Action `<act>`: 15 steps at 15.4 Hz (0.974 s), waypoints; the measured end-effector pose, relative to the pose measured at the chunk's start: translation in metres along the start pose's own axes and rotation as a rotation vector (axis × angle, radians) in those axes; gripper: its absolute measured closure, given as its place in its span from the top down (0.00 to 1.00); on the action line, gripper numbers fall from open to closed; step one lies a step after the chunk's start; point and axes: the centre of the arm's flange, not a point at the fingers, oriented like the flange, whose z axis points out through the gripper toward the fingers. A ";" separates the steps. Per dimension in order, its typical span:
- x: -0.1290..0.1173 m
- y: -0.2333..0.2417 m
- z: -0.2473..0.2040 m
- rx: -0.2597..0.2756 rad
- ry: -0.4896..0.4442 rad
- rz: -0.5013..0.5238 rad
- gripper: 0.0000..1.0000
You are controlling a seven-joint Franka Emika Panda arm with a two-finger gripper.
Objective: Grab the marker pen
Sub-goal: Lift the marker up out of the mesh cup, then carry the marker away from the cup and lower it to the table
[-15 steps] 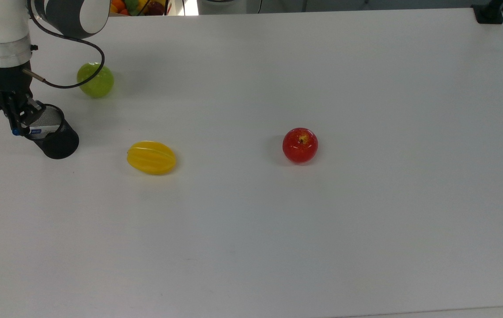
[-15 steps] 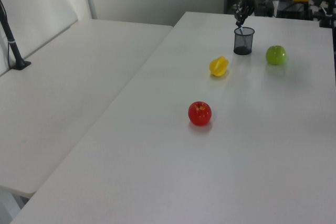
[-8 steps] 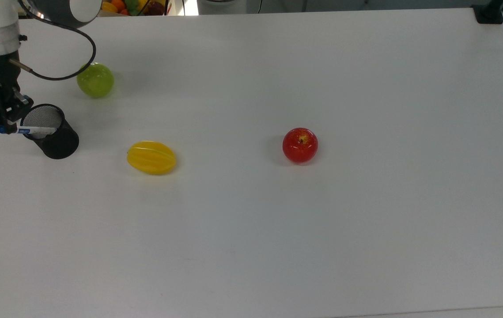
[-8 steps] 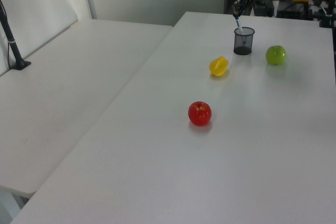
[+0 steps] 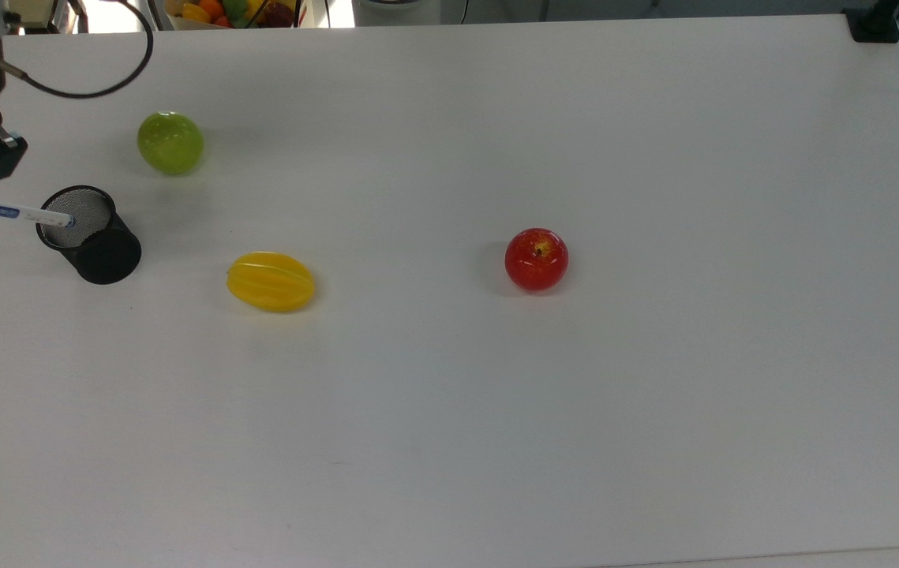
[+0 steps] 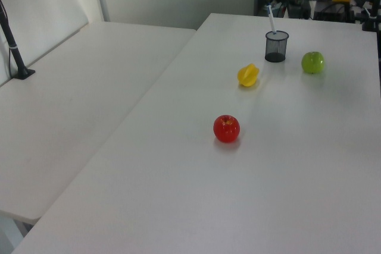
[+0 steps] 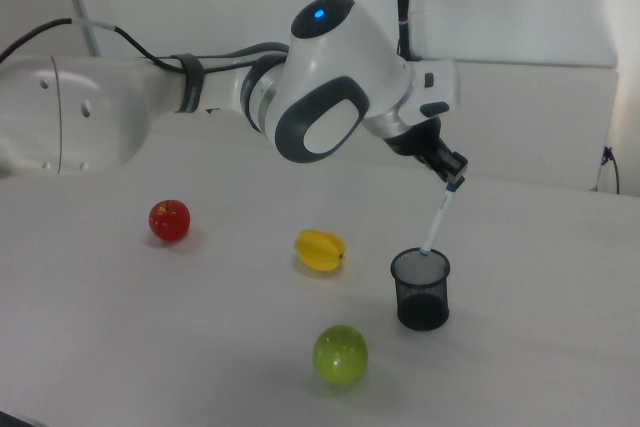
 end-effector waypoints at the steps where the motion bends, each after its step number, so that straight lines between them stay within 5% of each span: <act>1: 0.005 0.000 -0.011 0.005 0.017 0.002 0.18; 5: 0.013 -0.001 -0.044 0.027 0.041 0.006 0.18; 15: -0.024 -0.101 -0.092 0.173 -0.266 -0.130 0.18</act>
